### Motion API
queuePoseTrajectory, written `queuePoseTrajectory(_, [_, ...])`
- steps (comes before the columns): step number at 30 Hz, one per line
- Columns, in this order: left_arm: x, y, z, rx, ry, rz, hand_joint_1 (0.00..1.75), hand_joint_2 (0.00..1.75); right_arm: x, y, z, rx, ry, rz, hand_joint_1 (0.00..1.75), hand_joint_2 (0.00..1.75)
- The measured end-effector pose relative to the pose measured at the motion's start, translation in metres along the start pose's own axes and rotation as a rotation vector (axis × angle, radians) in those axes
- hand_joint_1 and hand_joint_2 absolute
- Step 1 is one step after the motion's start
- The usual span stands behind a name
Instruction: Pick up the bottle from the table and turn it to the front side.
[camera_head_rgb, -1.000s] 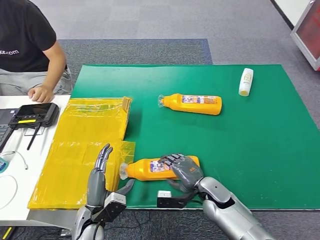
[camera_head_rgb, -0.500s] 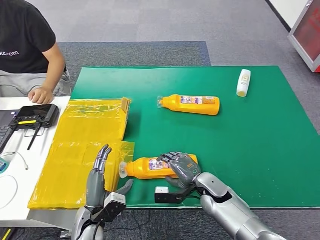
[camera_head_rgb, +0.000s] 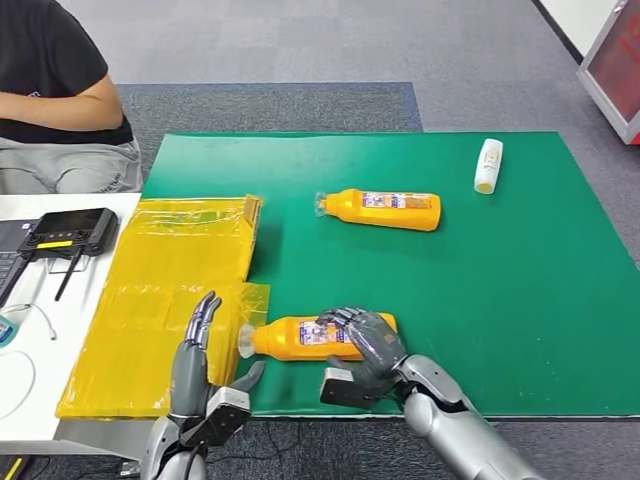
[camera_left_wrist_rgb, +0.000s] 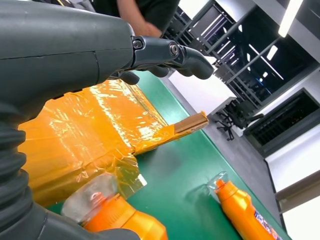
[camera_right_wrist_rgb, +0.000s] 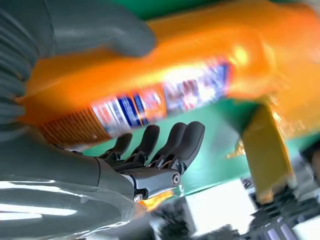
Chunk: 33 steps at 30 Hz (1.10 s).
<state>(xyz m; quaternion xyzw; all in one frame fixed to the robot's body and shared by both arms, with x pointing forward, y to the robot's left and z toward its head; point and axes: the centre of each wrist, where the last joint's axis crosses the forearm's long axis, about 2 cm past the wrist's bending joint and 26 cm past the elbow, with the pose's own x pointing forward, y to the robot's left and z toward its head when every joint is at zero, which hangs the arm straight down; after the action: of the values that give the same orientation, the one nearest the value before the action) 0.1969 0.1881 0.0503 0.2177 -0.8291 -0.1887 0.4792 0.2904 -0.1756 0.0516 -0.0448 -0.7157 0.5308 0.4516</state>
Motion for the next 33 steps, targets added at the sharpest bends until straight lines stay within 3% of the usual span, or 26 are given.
queuePoseTrajectory(5, [0.000,0.002,0.001,0.001,-0.002,-0.004,0.00,1.75,0.020,0.011,0.004,-0.138,-0.042,-0.235,1.75,1.75])
queuePoseTrajectory(9, [0.000,0.003,0.001,0.002,-0.004,-0.004,0.00,1.75,0.032,0.015,0.006,-0.223,-0.064,-0.306,1.75,1.75])
queuePoseTrajectory(13, [0.000,0.003,0.001,0.003,-0.003,-0.004,0.00,1.75,0.035,0.013,0.008,-0.270,-0.065,-0.251,0.07,1.75])
queuePoseTrajectory(15, [0.000,0.003,0.001,0.004,-0.003,-0.003,0.00,1.75,0.035,0.012,0.008,-0.280,-0.062,-0.186,0.00,1.75])
queuePoseTrajectory(24, [0.001,0.001,-0.004,0.009,-0.010,0.007,0.00,1.75,0.032,0.010,0.006,-0.234,-0.070,0.142,0.00,1.75])
queuePoseTrajectory(28, [0.001,0.000,-0.008,0.011,-0.016,0.012,0.00,1.75,0.023,0.004,0.002,-0.152,-0.062,0.297,0.00,0.00])
queuePoseTrajectory(33, [0.002,-0.001,-0.009,0.010,-0.017,0.018,0.00,1.75,0.011,-0.003,-0.002,-0.006,-0.031,0.371,0.00,0.00])
